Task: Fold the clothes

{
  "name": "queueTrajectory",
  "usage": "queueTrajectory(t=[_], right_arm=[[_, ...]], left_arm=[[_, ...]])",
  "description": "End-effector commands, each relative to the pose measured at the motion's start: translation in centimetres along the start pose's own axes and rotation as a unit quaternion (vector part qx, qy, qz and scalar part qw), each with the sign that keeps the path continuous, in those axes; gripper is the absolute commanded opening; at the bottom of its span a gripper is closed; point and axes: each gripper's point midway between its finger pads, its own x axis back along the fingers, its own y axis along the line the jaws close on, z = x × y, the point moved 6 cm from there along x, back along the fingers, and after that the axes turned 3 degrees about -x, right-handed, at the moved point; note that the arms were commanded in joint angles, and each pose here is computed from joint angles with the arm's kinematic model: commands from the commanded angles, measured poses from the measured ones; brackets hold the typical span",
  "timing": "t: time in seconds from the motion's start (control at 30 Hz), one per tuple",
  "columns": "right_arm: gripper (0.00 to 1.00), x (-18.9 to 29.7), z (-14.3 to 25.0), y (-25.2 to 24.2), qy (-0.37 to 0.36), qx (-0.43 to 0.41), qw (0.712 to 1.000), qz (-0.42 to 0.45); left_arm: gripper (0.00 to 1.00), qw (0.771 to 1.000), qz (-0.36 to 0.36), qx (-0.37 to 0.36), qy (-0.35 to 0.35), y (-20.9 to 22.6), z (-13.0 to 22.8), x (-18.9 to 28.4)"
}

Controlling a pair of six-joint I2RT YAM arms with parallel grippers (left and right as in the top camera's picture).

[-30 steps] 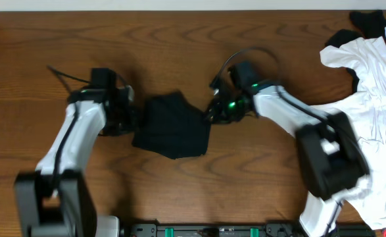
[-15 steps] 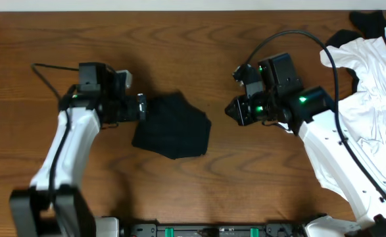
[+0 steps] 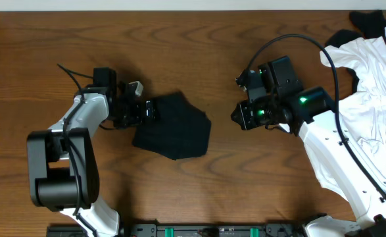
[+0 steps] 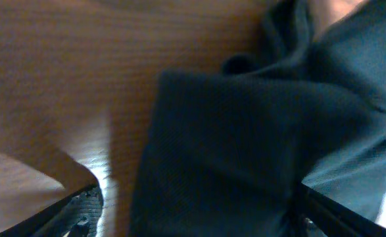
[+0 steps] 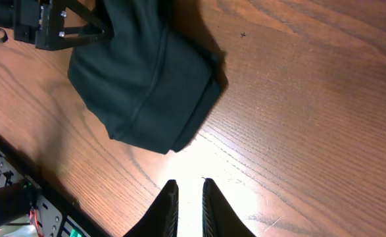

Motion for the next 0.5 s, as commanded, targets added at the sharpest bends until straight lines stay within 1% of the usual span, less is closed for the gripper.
queueTrajectory(t=[0.0,0.03,0.07,0.1,0.17,0.23,0.27,0.33,0.4,0.47], right_arm=[[0.12,0.1,0.0,-0.2,-0.003,0.008,1.0,0.006],[0.12,0.1,0.0,-0.2,-0.002,0.008,1.0,0.006],[0.12,0.1,0.0,-0.2,-0.002,0.008,1.0,0.006],[0.12,0.1,0.1,-0.2,-0.001,0.008,1.0,0.006],[0.12,0.1,0.1,-0.2,0.0,0.005,1.0,0.006],[0.12,0.1,0.2,-0.2,0.002,0.003,1.0,0.006],[0.12,0.1,0.2,-0.2,0.003,0.002,1.0,0.006],[0.12,0.1,0.3,-0.2,0.006,0.001,1.0,0.007],[0.11,0.1,0.4,-0.2,0.008,0.0,1.0,0.007],[0.11,0.1,0.5,-0.3,0.01,0.0,1.0,0.008]], left_arm=[[0.86,0.999,0.041,0.005,0.027,0.0,0.9,-1.5],[0.8,0.999,0.041,0.007,0.03,0.1,1.0,-1.6],[0.72,0.999,0.042,0.009,0.033,0.2,1.1,-1.7],[0.61,0.999,0.042,0.009,0.034,0.2,1.2,-1.8],[0.34,0.999,0.041,0.003,0.033,0.2,1.1,-1.7],[0.19,0.999,0.04,0.005,0.027,0.4,0.9,-1.5],[0.14,0.999,0.039,0.013,0.022,0.6,0.6,-1.3],[0.11,0.998,0.035,0.049,0.003,1.3,-0.3,-0.6],[0.07,0.994,0.031,0.102,-0.025,2.4,-1.5,0.4],[0.06,0.984,0.029,0.165,-0.059,4.0,-2.6,1.7]])
